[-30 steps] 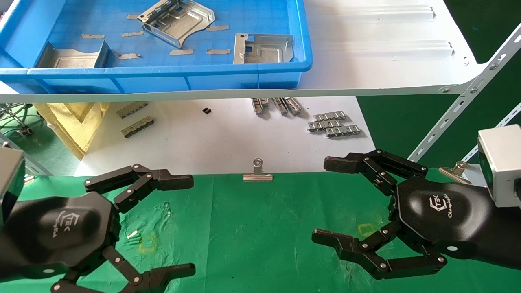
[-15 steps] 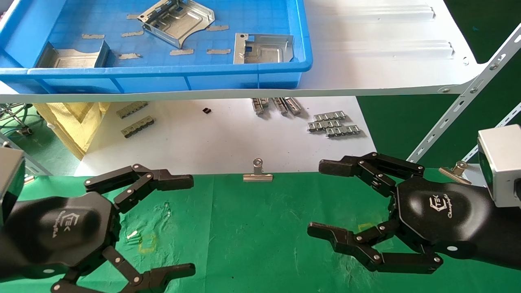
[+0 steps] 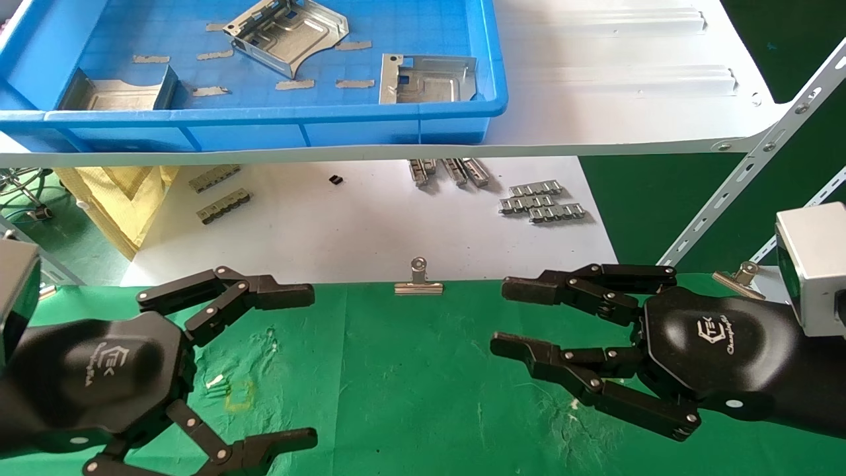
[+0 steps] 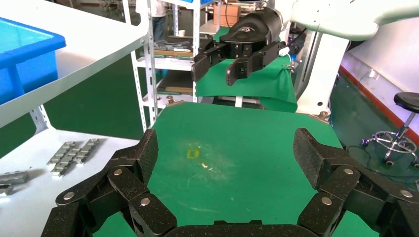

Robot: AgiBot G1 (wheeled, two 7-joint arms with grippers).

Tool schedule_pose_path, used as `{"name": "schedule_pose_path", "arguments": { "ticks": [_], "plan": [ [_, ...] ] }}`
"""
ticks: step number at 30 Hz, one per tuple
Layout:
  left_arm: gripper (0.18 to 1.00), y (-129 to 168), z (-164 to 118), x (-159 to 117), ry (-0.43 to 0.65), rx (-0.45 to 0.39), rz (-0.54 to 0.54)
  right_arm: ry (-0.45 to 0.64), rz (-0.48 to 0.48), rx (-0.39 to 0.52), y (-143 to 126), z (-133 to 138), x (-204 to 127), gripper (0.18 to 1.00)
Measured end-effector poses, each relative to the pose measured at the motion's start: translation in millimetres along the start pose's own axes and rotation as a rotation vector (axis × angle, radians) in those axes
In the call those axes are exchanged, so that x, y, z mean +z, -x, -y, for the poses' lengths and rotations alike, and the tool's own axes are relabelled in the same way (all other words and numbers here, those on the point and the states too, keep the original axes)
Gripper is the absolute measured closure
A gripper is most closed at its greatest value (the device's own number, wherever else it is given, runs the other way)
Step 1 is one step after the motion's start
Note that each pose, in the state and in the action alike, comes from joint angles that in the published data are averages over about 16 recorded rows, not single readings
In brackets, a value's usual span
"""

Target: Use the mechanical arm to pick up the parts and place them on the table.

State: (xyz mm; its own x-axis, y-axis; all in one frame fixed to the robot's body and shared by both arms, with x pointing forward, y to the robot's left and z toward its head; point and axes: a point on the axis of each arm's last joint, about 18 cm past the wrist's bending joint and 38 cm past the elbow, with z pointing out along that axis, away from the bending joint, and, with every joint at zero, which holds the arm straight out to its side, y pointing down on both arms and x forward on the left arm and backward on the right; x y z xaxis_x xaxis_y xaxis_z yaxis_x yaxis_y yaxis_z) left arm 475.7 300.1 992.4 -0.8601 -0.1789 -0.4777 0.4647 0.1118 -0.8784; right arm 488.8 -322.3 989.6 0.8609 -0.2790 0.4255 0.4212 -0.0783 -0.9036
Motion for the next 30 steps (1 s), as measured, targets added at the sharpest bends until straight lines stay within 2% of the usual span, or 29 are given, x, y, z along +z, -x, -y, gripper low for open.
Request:
{"name": "schedule_pose_path", "arguments": {
  "ticks": [6, 12, 16, 21, 30],
  "plan": [
    [0.184, 4, 5, 0, -0.007, 0.011, 0.010, 0.000, 0.000, 0.000, 0, 0, 0, 0.722],
    [0.184, 32, 26, 2, -0.011, 0.053, 0.085, 0.000, 0.000, 0.000, 0, 0, 0, 0.838],
    [0.184, 68, 43, 4, -0.005, 0.082, 0.176, 0.000, 0.000, 0.000, 0, 0, 0, 0.899],
    [0.184, 129, 69, 6, 0.014, 0.104, 0.325, 0.000, 0.000, 0.000, 0, 0, 0, 0.952],
    [0.184, 225, 92, 19, 0.092, 0.089, 0.561, 0.000, 0.000, 0.000, 0, 0, 0, 0.984]
  ]
}}
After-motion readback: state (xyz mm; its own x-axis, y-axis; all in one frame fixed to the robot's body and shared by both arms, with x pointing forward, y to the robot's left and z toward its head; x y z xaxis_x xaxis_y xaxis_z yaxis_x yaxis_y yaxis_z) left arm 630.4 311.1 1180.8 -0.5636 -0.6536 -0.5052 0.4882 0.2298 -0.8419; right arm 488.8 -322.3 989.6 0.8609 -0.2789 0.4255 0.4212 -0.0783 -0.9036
